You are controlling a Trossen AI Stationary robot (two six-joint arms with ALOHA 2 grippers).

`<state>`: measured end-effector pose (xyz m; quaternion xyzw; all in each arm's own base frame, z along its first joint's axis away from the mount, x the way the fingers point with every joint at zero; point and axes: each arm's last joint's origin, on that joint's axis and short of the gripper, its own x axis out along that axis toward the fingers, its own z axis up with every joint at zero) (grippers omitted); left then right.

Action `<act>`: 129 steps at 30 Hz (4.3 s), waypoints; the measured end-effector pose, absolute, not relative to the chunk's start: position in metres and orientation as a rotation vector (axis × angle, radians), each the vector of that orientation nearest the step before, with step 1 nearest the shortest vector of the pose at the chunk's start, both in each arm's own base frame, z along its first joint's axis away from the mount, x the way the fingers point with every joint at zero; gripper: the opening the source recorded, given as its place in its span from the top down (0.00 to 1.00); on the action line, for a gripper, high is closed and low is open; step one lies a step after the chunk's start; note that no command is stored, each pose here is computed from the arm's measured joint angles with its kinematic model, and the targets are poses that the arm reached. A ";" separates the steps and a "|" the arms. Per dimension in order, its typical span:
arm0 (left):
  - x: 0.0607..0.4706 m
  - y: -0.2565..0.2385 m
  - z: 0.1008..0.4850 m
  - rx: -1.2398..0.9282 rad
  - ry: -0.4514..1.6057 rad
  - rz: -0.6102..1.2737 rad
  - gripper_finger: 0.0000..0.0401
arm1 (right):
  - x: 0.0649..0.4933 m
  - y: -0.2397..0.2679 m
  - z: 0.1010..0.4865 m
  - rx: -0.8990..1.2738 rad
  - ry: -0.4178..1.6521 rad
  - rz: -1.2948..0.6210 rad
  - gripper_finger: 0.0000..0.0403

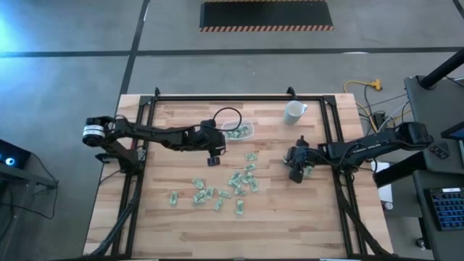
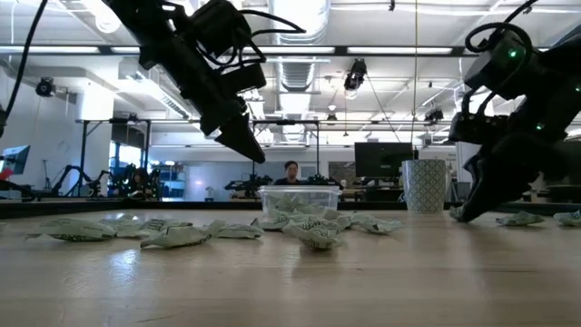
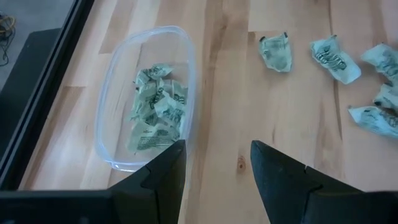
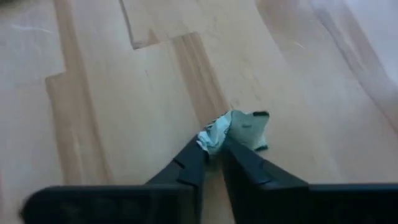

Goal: Pick and place Stevia / Truvia into bins
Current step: Put the stevia packet into the transparent container

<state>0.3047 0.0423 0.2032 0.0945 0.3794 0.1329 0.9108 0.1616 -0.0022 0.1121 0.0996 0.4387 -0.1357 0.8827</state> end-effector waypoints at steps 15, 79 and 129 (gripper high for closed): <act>0.290 0.001 0.230 0.222 0.687 0.114 0.59 | 0.218 -0.003 0.172 -0.138 0.560 -0.121 0.97; 0.225 -0.065 0.142 0.106 1.139 -0.001 0.60 | 0.225 0.002 0.206 0.048 0.629 0.192 0.71; 0.296 0.081 0.227 0.338 0.498 0.414 0.96 | 0.205 0.023 0.191 0.072 0.658 0.118 0.80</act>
